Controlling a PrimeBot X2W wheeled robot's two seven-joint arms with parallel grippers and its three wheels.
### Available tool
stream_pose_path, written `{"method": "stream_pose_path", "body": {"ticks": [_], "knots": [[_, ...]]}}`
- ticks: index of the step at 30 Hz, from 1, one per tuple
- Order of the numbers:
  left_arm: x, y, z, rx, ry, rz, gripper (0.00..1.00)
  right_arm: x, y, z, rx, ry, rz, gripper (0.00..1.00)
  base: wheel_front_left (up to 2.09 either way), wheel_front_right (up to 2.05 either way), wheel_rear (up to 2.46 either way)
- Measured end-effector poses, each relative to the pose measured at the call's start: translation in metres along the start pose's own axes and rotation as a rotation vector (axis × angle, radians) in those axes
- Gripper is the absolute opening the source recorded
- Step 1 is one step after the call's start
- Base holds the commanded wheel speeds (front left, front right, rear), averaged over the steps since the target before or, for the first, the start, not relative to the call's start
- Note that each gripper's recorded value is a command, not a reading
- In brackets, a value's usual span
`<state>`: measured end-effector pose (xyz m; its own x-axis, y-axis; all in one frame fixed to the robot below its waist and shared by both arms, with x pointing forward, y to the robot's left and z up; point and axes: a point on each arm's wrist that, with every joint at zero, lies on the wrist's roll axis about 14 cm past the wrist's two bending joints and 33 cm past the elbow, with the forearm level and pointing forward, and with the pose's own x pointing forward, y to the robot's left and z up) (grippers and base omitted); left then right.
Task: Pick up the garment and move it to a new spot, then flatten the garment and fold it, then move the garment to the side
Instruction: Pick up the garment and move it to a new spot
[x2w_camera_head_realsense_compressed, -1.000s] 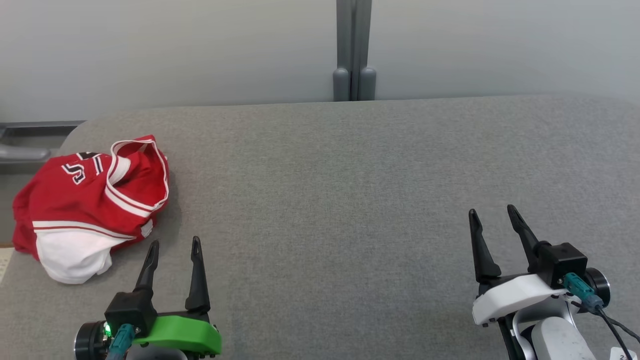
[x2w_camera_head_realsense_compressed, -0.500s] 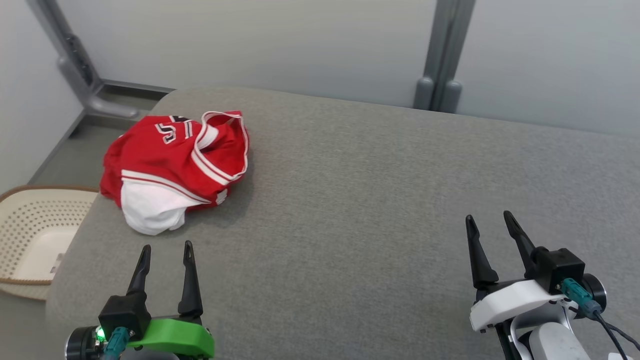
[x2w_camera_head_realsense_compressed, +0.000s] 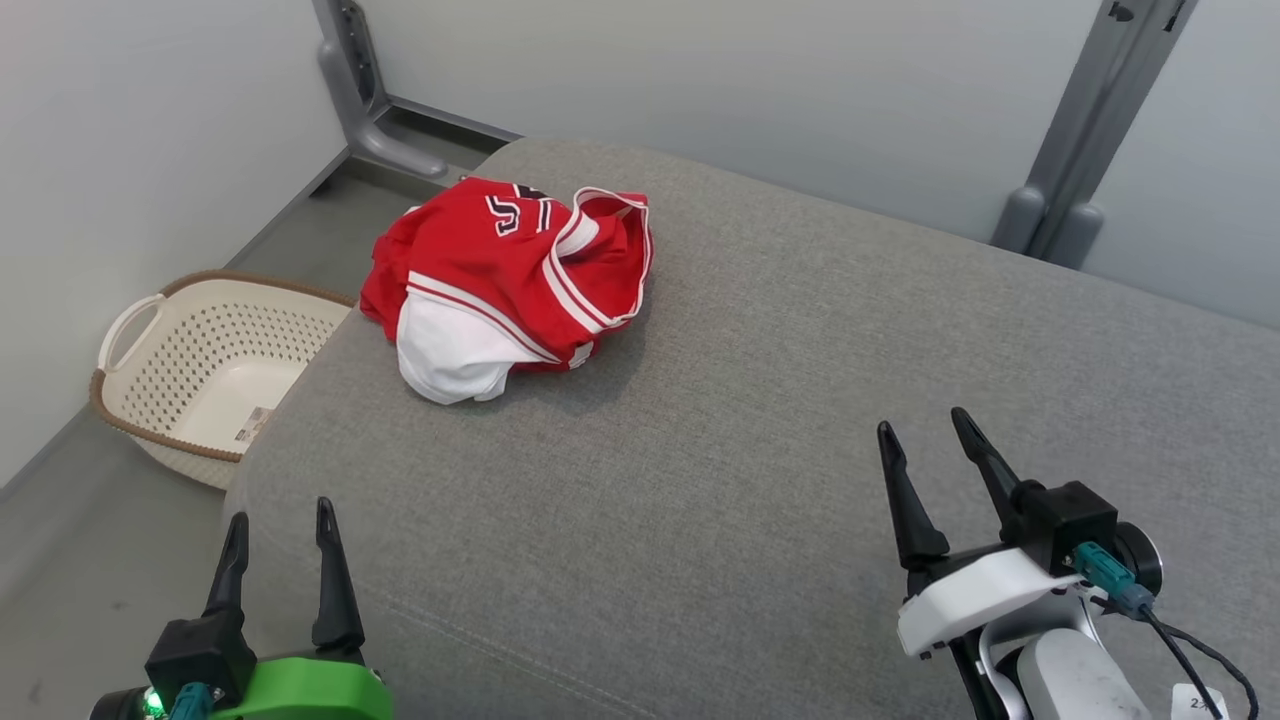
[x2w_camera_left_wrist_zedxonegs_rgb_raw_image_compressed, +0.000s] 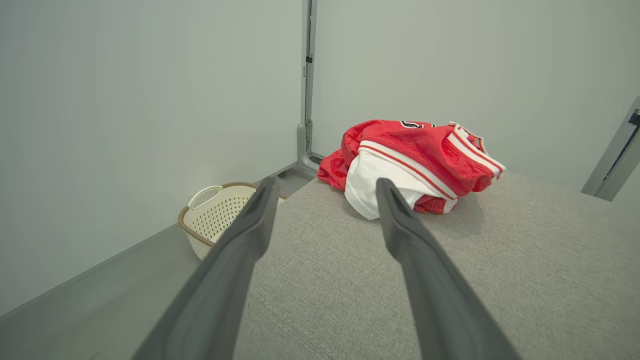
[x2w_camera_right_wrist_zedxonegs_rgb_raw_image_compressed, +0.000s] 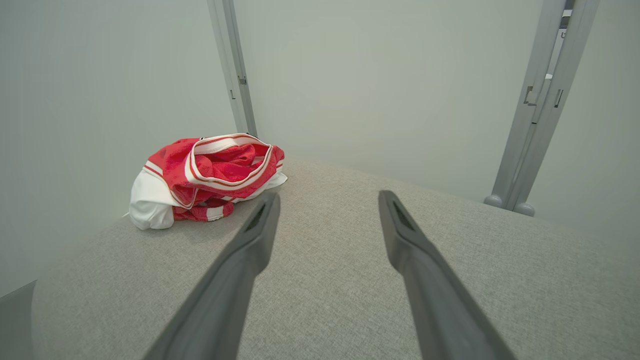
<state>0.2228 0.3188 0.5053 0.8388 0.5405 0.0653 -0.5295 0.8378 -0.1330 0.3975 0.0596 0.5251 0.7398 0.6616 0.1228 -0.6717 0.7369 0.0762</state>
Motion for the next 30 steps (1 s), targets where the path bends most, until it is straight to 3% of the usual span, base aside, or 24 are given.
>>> {"method": "stream_pose_path", "body": {"ticks": [8, 19, 30], "knots": [[-0.007, 0.018, -0.002, 0.014, 0.012, 0.070, 1.00, 0.013, 0.014, -0.013, 0.014, 0.033, 0.056, 1.00, 0.00, 0.00, 0.00], [-0.008, 0.022, -0.009, 0.009, 0.039, 0.070, 1.00, 0.014, 0.013, -0.014, 0.011, 0.036, 0.053, 1.00, 0.00, 0.00, 0.00], [0.069, -0.017, 0.000, -0.060, 0.157, -0.104, 1.00, 0.004, -0.008, -0.019, -0.006, 0.058, -0.008, 1.00, 0.00, 0.00, 0.00]]}}
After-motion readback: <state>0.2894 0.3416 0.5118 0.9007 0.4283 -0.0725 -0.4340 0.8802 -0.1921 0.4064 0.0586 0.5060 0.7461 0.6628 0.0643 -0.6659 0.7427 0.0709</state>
